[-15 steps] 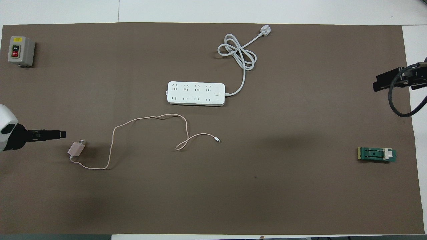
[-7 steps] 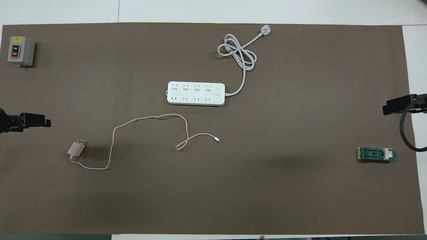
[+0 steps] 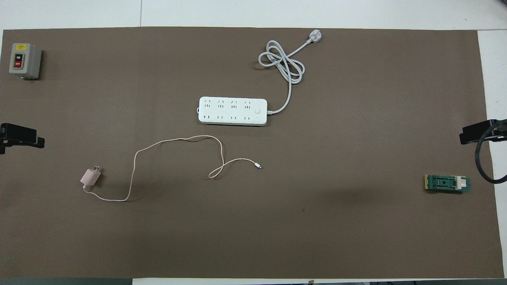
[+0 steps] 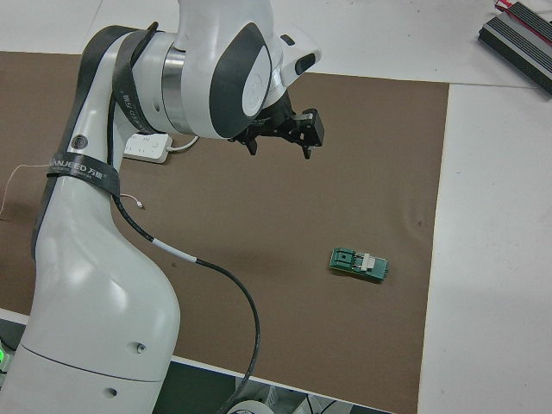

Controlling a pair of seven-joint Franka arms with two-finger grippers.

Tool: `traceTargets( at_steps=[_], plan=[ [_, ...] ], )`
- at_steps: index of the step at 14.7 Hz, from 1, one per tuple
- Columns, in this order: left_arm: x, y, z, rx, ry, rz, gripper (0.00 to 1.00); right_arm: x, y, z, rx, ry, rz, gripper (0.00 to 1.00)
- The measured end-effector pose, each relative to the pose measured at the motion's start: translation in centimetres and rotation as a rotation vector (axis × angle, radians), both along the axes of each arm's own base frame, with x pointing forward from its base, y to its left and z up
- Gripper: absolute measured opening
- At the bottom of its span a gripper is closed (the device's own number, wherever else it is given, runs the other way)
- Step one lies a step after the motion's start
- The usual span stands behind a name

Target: Unplug charger and place it aside

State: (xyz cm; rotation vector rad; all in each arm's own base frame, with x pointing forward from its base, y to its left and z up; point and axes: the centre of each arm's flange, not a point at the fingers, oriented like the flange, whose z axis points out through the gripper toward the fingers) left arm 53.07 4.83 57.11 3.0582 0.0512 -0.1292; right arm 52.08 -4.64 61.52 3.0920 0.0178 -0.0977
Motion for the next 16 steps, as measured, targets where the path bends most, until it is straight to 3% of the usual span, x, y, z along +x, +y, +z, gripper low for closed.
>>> traceTargets(
  at_steps=[6,16],
  plan=[
    [2.9,-6.0,0.6,0.017,-0.041,-0.097,1.0,0.0,0.0,0.0,0.0,0.0,0.0,1.0],
    [2.6,-6.4,0.3,0.051,-0.005,-0.12,1.0,0.0,0.3,0.0,0.006,-0.001,0.003,1.0]
  ],
)
